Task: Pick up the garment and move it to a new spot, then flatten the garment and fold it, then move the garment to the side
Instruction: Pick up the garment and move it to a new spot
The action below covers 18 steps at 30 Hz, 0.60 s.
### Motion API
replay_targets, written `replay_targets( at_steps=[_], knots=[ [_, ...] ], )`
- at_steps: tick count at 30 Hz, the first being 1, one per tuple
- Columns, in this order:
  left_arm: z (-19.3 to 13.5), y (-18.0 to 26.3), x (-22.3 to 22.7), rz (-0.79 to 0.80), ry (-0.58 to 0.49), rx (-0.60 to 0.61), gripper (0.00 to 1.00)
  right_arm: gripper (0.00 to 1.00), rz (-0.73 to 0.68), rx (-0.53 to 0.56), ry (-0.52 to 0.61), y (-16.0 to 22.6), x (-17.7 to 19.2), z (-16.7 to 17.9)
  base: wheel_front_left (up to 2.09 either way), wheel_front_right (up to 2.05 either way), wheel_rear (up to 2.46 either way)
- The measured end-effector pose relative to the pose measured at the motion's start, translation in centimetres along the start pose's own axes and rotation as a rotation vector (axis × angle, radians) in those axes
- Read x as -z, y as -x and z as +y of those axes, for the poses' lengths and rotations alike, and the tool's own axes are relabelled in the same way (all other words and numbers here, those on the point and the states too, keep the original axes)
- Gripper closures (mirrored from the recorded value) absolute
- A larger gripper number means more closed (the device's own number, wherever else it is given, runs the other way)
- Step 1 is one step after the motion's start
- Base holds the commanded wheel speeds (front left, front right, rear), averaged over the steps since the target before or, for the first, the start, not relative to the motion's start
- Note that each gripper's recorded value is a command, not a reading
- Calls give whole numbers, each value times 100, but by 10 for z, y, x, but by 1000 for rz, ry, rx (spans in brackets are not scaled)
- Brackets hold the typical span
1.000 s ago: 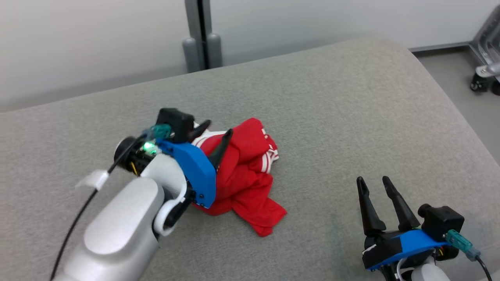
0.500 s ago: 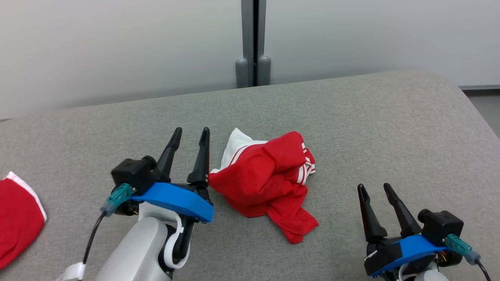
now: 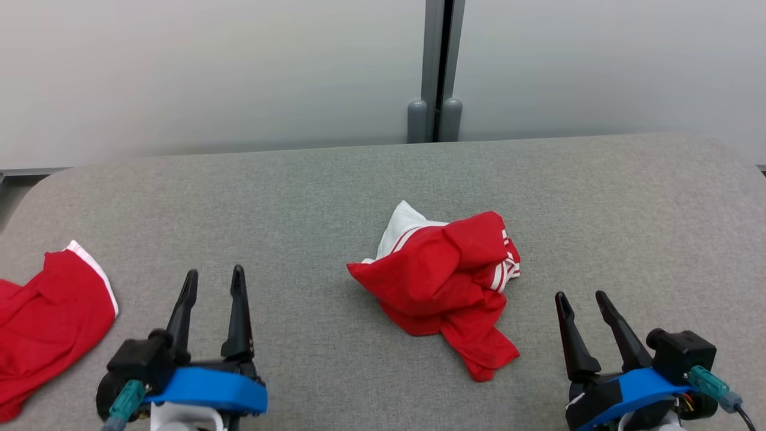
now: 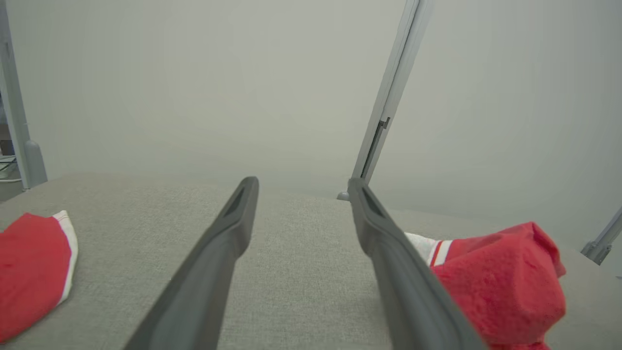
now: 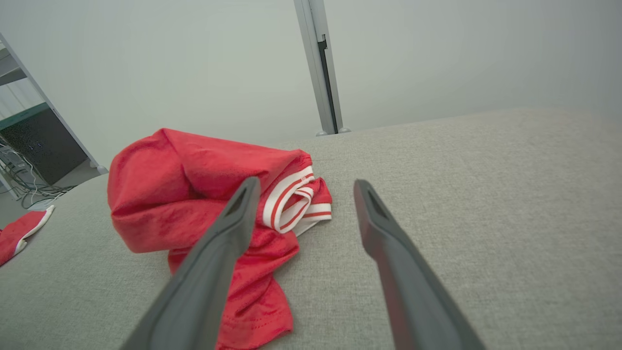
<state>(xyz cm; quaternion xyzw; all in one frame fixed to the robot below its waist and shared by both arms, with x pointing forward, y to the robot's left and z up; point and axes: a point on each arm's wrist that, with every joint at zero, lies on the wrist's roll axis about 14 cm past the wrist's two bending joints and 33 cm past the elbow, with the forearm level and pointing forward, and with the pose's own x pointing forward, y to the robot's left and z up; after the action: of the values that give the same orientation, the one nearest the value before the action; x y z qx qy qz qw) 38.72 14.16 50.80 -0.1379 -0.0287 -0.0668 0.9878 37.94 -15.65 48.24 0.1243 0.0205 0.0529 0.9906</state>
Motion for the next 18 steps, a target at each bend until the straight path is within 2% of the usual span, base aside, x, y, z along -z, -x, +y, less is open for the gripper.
replay_targets(
  at_steps=[7, 13, 18],
  knots=[
    [34, 28, 11, 49, -113, -79, 0, 0, 15, 7, 12, 4, 1, -2, 0, 0, 0],
    [59, 53, 26, 114, -152, -149, 0, 0, 31, 23, 20, 10, 3, -7, 0, 0, 0],
    [65, 58, 27, 142, -164, -157, 0, 0, 42, 33, 28, 10, 2, -11, 0, 0, 0]
  ],
)
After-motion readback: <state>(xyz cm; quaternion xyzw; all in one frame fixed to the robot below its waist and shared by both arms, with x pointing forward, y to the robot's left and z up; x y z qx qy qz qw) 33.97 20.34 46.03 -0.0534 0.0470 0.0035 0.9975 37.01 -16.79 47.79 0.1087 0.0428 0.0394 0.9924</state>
